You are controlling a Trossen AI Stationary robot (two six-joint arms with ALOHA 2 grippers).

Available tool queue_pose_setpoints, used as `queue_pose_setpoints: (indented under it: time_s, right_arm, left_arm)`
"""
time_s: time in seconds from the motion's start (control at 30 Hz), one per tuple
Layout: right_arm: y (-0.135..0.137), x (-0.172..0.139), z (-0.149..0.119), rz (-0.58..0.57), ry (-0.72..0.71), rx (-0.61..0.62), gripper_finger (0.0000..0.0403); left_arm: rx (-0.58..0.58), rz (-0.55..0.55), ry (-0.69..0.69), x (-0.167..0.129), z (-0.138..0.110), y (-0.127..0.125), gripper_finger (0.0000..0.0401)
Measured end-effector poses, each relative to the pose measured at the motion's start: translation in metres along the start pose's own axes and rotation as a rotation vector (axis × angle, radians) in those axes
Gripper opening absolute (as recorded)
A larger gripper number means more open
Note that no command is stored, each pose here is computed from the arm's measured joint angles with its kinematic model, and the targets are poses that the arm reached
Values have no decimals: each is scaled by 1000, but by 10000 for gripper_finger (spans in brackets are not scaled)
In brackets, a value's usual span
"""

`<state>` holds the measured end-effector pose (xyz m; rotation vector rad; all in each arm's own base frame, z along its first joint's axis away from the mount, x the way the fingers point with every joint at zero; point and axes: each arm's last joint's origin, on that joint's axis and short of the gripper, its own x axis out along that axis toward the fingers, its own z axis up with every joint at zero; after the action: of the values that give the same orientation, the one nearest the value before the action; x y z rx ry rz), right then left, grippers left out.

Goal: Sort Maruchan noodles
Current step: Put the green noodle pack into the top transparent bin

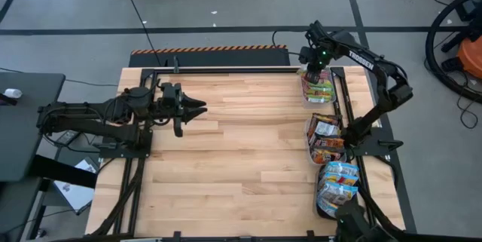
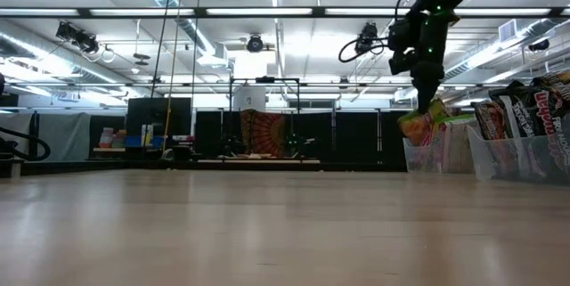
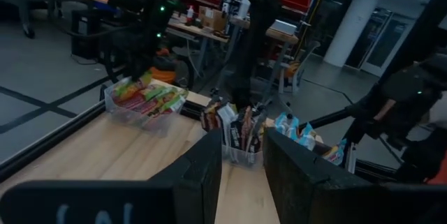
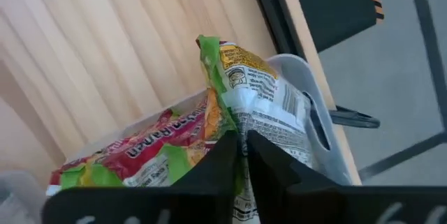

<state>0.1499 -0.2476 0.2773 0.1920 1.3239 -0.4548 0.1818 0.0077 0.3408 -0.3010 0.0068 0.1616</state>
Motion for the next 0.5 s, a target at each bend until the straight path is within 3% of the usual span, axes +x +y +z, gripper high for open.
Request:
queue_pose_setpoints:
  time_s: [0.13, 0.3, 0.5]
  right_arm:
    - [2, -9, 0, -20, -43, -11, 68]
    - [2, -24, -8, -187, 30, 18, 79]
    - [25, -57, -19, -127, -89, 29, 79]
  left_arm:
    - [0, 2, 0, 0, 0, 0, 109]
    - [11, 2, 0, 0, 0, 0, 109]
    - [38, 15, -2, 0, 0, 0, 109]
